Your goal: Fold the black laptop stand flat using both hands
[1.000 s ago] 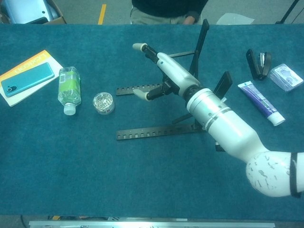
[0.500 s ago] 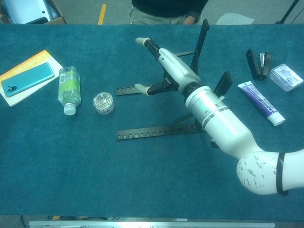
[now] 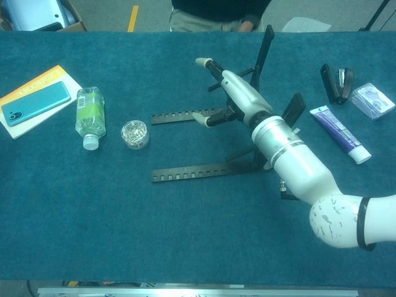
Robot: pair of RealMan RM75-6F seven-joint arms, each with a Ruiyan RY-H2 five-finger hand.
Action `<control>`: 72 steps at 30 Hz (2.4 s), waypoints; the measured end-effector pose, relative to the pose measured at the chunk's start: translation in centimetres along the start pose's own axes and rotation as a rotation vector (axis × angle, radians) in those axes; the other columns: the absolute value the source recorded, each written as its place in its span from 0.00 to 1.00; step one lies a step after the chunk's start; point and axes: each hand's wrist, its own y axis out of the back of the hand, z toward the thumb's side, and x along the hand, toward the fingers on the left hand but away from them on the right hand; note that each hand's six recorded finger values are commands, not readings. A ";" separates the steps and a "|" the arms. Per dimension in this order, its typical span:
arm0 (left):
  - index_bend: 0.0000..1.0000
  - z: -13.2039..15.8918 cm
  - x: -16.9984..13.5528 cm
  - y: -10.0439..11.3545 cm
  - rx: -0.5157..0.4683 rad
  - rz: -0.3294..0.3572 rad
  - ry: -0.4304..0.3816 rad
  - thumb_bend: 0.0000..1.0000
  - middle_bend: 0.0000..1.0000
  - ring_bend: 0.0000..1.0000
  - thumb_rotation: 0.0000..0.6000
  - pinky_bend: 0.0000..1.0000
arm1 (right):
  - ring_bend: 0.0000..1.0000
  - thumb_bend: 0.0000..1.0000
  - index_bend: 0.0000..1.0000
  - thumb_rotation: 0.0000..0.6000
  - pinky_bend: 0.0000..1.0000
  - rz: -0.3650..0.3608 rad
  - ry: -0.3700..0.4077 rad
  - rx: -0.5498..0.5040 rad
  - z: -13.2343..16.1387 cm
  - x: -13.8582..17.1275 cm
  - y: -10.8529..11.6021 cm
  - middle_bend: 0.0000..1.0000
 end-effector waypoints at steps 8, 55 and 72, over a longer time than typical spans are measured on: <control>0.00 -0.2 -0.1 0.0 -0.003 0.002 0.007 0.40 0.00 0.00 1.00 0.00 | 0.00 0.24 0.00 1.00 0.00 -0.011 -0.044 0.014 -1.6 0.1 0.6 0.00; 0.00 -1.3 -0.3 -0.2 -0.023 0.014 0.033 0.40 0.00 0.00 1.00 0.00 | 0.00 0.24 0.00 1.00 0.00 0.011 -0.122 0.088 -2.5 0.2 -1.2 0.00; 0.00 -1.6 -0.3 -0.2 -0.026 0.018 0.036 0.40 0.00 0.00 1.00 0.00 | 0.00 0.24 0.00 1.00 0.00 -0.036 -0.187 0.110 -2.9 0.4 -0.2 0.00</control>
